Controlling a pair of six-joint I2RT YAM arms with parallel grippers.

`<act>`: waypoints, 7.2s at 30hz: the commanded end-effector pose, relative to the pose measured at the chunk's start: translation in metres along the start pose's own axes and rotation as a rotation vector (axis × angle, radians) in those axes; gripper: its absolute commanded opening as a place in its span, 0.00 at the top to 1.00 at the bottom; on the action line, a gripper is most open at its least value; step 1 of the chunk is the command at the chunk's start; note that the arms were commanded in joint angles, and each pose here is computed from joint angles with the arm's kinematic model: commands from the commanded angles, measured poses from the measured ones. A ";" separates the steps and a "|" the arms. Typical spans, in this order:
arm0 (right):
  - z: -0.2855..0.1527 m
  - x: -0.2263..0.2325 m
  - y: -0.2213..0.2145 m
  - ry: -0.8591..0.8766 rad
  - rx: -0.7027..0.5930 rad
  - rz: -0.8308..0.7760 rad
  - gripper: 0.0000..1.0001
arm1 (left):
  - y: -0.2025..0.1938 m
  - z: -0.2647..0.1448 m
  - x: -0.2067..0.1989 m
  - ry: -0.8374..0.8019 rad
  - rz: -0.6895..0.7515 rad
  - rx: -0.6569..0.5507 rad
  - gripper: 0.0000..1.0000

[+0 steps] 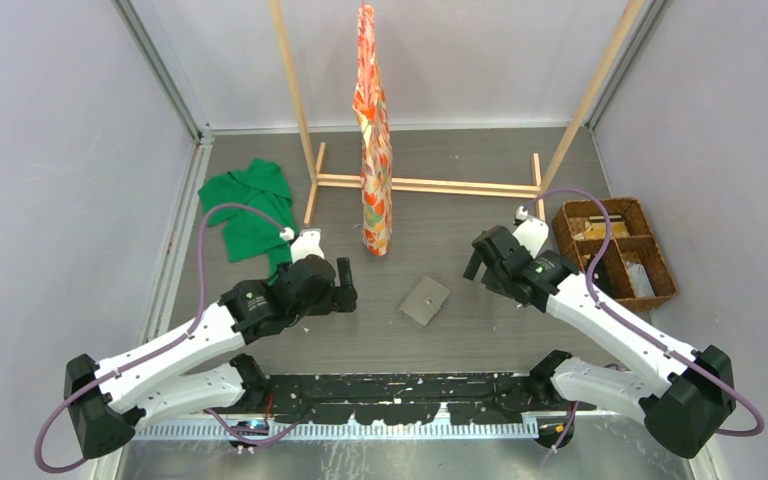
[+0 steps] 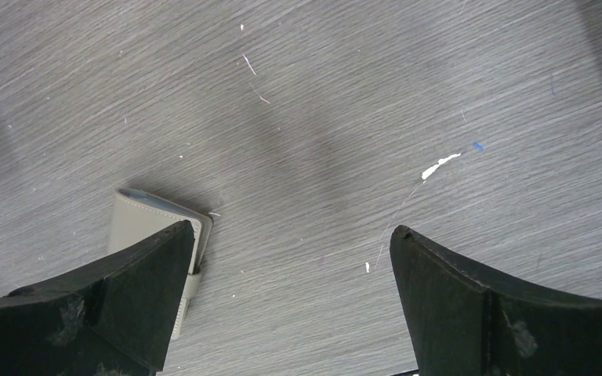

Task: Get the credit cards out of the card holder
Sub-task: Open the card holder at the center of the board.

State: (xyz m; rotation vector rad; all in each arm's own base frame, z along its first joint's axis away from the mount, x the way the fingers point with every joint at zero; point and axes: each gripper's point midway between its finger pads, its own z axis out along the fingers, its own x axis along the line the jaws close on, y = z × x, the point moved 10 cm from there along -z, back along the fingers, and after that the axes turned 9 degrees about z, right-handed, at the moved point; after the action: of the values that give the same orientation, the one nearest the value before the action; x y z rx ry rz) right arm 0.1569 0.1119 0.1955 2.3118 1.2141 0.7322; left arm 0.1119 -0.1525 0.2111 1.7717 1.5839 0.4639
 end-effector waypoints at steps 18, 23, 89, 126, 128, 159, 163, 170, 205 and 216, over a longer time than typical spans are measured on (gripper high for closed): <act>-0.008 0.085 -0.073 0.007 0.027 -0.110 0.00 | -0.027 0.012 -0.021 -0.092 -0.066 0.111 0.00; -0.004 0.093 -0.078 0.010 0.039 -0.114 0.09 | -0.025 0.014 -0.021 -0.069 -0.058 0.106 0.00; -0.009 0.014 -0.077 0.024 0.044 -0.044 0.99 | -0.020 0.038 -0.056 -0.195 0.024 0.191 0.00; -0.001 0.057 -0.092 0.323 0.155 -0.017 0.35 | -0.023 0.034 -0.048 -0.114 0.078 0.255 0.00; 0.008 0.054 -0.098 0.263 0.156 -0.024 0.35 | -0.022 0.032 -0.048 -0.119 0.076 0.245 0.00; 0.026 -0.055 -0.083 0.163 0.215 0.373 0.59 | -0.001 0.070 -0.194 -0.172 0.529 0.255 0.04; 0.031 -0.066 -0.086 0.102 0.224 0.386 0.74 | -0.009 0.081 -0.213 -0.144 0.588 0.270 0.04; 0.039 -0.074 -0.098 0.030 0.283 0.421 0.94 | -0.028 0.096 -0.233 -0.128 0.621 0.268 0.06; -0.005 -0.082 -0.063 0.129 0.137 0.496 0.92 | -0.052 0.118 -0.217 -0.114 0.570 0.143 0.23; 0.003 -0.084 -0.070 0.123 0.155 0.529 0.92 | -0.066 0.126 -0.225 -0.170 0.568 0.169 0.22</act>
State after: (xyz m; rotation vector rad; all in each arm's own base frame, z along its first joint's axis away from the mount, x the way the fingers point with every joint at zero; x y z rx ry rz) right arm 0.0737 0.0795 0.1329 2.7970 0.7808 0.9713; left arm 0.1133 -0.3950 0.1261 2.3415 1.0439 0.4831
